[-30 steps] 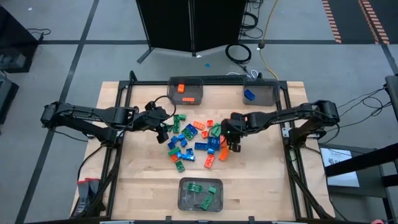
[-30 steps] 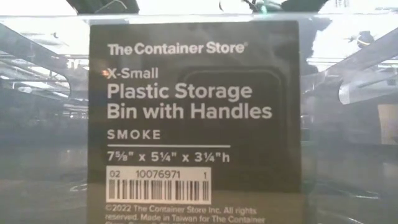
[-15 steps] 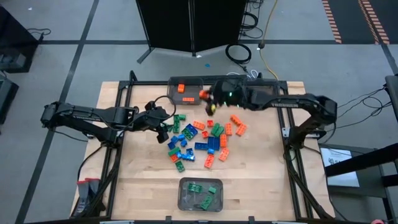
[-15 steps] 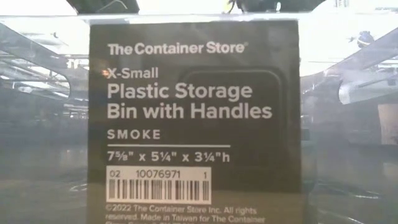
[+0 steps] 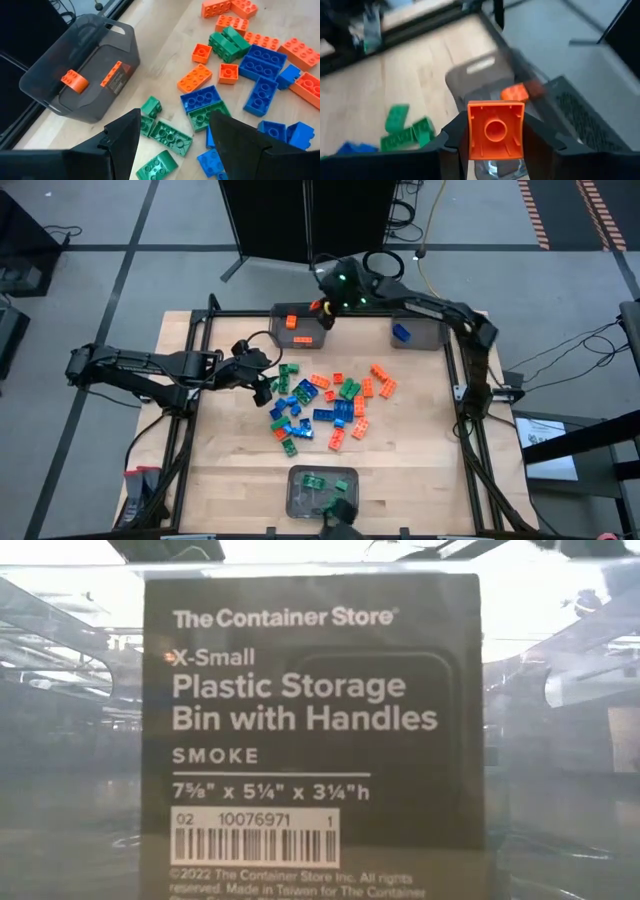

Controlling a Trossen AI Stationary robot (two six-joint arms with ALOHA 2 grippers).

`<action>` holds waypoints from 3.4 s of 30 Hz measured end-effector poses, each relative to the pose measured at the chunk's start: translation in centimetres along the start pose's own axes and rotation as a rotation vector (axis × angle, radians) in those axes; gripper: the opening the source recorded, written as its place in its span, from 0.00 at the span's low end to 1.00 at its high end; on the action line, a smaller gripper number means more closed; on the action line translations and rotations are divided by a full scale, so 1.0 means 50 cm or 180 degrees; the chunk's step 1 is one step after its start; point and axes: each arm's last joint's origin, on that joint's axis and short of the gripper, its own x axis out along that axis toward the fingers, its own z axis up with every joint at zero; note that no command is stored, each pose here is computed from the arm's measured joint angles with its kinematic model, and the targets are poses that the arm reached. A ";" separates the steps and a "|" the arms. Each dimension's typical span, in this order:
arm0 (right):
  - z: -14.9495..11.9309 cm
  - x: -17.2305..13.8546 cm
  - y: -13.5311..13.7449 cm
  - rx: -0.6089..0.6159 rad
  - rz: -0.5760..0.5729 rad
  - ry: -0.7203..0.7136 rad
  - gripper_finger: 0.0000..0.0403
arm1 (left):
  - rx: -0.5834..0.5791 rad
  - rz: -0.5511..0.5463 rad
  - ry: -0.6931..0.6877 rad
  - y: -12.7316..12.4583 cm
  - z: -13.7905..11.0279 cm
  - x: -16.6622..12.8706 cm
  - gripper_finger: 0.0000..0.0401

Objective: Sort blocks
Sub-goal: Put the orange game piece into the top left black bin

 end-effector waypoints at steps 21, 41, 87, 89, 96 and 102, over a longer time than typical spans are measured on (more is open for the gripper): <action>-0.030 0.129 -0.047 -0.0059 0.0097 0.0998 0.30 | -0.0083 0.0097 -0.0022 0.002 0.000 0.000 0.60; 0.035 -0.105 0.020 -0.0641 0.0154 0.1129 0.59 | -0.0113 0.0097 -0.0023 0.002 0.000 0.000 0.60; -0.445 -0.073 0.066 0.0477 -0.0791 0.1855 0.50 | -0.0189 0.0090 -0.0026 0.001 0.001 0.000 0.60; -0.456 -0.062 0.064 0.0480 -0.0800 0.1961 0.43 | -0.0196 0.0090 -0.0025 0.001 0.000 -0.001 0.60; -0.456 -0.055 0.069 0.0387 -0.0713 0.1974 0.18 | -0.0239 0.0090 -0.0023 0.001 0.000 0.000 0.60; -0.402 -0.083 0.074 0.0356 -0.0604 0.1730 0.18 | -0.0237 0.0091 -0.0022 0.001 0.000 -0.001 0.60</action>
